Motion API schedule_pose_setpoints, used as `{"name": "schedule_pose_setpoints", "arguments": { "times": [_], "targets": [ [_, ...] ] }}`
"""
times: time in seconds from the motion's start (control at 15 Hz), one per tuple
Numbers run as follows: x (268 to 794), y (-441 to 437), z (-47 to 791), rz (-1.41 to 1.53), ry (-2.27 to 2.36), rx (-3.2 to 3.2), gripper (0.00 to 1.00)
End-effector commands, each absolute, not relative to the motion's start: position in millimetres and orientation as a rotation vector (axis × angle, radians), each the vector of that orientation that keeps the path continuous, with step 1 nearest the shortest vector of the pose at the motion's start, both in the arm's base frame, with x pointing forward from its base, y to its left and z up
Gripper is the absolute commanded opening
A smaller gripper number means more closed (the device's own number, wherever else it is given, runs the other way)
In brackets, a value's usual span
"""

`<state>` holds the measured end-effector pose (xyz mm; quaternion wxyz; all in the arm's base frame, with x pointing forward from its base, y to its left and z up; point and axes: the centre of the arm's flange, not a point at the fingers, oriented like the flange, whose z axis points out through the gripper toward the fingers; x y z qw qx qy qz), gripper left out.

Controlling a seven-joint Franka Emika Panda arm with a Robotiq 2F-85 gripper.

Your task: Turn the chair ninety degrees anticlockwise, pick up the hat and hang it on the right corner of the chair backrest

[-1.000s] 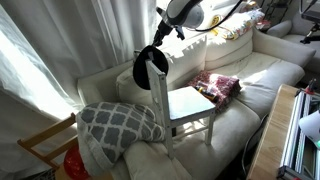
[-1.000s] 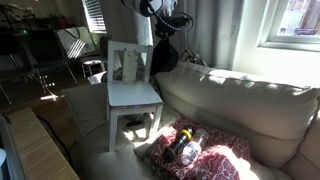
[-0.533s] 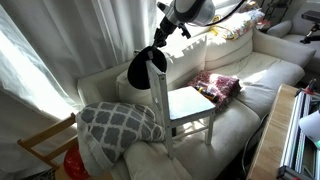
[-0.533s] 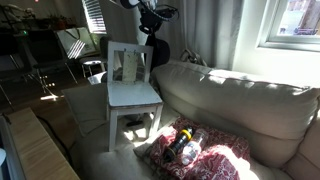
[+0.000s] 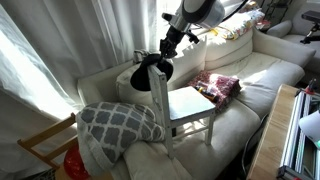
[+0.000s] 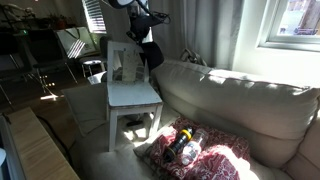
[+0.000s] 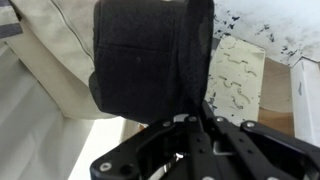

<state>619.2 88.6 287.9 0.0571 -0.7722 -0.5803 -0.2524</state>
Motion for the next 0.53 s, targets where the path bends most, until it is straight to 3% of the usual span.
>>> {"name": "schedule_pose_setpoints", "arguments": {
  "times": [0.0, 0.2, 0.27, 0.33, 0.47],
  "targets": [
    [603.3, 91.2, 277.8, -0.701, -1.811, -2.256, 0.02],
    [602.3, 93.5, 274.7, -0.691, -1.82, -2.231, 0.08],
    [602.3, 93.8, 274.8, -0.698, -1.82, -2.229, 0.33],
    [602.2, 93.9, 275.3, -0.703, -1.821, -2.226, 0.33],
    [604.2, 91.0, 279.2, -0.721, -1.822, -2.224, 0.43]
  ]
}}
